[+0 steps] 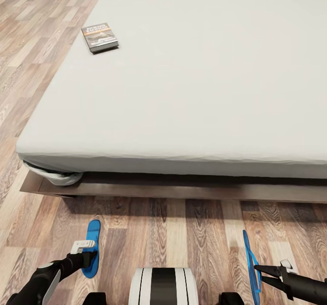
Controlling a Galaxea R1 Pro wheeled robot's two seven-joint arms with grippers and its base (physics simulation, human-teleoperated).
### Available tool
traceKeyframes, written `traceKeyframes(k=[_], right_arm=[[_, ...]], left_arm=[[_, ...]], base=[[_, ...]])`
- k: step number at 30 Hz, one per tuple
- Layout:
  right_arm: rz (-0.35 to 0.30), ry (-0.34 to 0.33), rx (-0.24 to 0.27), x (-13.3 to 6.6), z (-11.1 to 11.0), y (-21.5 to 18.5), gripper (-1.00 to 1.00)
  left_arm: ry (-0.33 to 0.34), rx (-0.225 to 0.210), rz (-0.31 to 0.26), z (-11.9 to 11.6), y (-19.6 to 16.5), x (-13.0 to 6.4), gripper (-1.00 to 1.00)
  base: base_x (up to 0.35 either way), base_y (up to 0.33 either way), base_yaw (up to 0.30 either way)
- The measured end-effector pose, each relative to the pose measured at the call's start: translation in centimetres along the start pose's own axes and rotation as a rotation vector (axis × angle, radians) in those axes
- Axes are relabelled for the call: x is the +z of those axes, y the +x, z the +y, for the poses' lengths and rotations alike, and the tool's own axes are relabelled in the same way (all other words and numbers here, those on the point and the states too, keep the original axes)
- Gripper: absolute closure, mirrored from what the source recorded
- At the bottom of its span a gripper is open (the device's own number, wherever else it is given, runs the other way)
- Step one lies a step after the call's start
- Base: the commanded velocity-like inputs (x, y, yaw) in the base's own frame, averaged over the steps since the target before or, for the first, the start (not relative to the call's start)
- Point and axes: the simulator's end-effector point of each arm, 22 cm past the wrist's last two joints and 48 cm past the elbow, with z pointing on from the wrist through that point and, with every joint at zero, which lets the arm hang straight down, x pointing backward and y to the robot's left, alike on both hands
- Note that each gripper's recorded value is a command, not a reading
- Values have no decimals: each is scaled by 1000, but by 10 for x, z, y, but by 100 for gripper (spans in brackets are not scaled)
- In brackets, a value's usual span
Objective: In the bedroom, move the book from the bed onto either nightstand, and place the two sandals side by side next to the bed.
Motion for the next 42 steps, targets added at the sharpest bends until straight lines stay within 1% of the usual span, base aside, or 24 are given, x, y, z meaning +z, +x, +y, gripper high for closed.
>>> traceKeyframes(k=[11,13,16,36,39,42], right_arm=[[0,0,0,0,0,0,100],[4,4,6,1,-3,1,100],[9,9,15,3,-7,3,100],[9,9,15,2,-7,2,100],[3,3,6,1,-3,1,100],[4,3,6,1,-3,1,100]], left_arm=[[0,0,0,0,0,0,100],[1,-5,2,0,1,2,100],[2,3,5,1,1,4,100],[2,4,5,1,1,4,100],[1,-5,2,0,1,2,100],[1,-5,2,0,1,2,100]], base=[[0,0,0],[0,0,0],[0,0,0],[0,0,0],[0,0,0],[0,0,0]])
